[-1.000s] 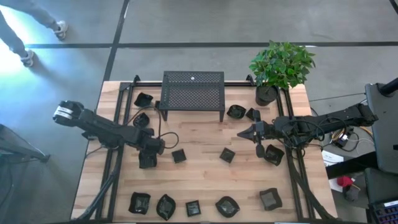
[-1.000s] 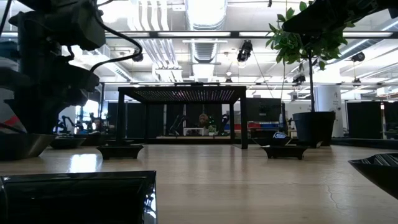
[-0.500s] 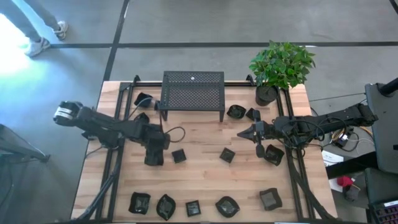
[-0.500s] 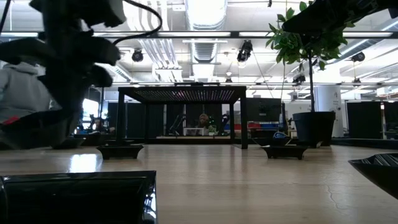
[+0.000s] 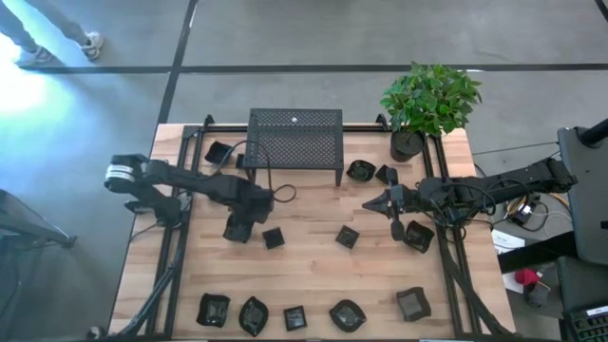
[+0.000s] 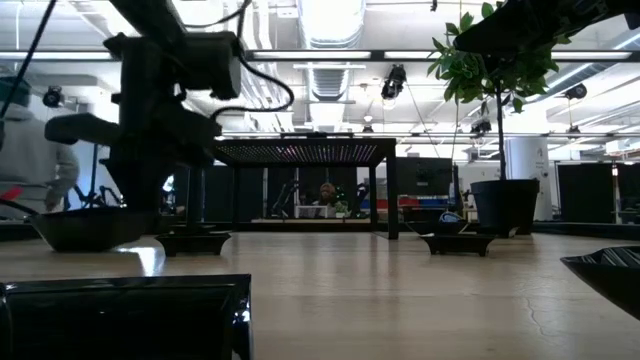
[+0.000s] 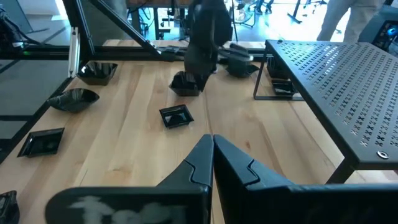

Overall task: Pick & Place Mini shaped plates
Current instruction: Stack the black distorted square plate on top of the other black distorted square plate

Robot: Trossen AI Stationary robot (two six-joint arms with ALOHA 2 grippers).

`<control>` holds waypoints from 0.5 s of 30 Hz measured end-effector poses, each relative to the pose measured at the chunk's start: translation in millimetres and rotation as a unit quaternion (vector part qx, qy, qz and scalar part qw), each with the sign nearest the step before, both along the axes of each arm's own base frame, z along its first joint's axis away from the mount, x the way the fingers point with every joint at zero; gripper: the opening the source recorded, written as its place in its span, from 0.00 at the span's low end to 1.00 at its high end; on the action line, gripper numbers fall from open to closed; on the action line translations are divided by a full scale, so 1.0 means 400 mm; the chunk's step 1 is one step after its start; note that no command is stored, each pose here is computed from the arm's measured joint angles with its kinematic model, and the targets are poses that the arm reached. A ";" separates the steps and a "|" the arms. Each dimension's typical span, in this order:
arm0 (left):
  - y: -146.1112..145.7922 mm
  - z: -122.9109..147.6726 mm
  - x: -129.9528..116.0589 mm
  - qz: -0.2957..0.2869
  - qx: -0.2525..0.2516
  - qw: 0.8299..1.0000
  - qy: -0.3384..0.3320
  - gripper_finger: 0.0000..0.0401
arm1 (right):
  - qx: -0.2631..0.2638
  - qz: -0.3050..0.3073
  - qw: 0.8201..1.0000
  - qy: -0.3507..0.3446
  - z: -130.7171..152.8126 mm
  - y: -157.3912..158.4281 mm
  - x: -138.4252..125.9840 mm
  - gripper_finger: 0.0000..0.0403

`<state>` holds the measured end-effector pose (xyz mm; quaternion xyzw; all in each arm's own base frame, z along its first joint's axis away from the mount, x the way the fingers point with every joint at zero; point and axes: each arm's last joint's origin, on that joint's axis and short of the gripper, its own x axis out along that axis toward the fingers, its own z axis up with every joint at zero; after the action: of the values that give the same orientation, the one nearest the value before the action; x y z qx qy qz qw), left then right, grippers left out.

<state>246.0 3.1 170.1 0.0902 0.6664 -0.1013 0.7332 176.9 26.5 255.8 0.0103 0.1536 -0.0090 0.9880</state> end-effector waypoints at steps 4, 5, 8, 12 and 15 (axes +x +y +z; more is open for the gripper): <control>0.000 -0.018 0.006 -0.013 -0.002 1.000 0.015 0.00 | 0.000 0.000 1.000 0.000 0.000 0.000 0.000 0.02; 0.000 -0.020 0.007 -0.013 -0.002 1.000 0.016 0.00 | 0.000 0.000 1.000 0.000 0.000 0.000 0.000 0.02; 0.000 -0.020 0.008 -0.011 -0.002 1.000 0.017 0.00 | 0.000 0.000 1.000 0.000 0.000 0.000 0.000 0.02; -0.001 -0.012 0.004 -0.003 -0.001 1.000 0.007 0.00 | 0.000 0.000 1.000 0.000 0.000 0.000 0.000 0.02; 0.000 -0.001 0.004 -0.002 0.002 1.000 -0.007 0.02 | 0.000 0.000 1.000 0.000 0.000 0.000 0.000 0.02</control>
<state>247.4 3.1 169.5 0.0935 0.6616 -0.1005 0.7372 176.9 26.5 255.8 0.0104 0.1536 -0.0088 0.9880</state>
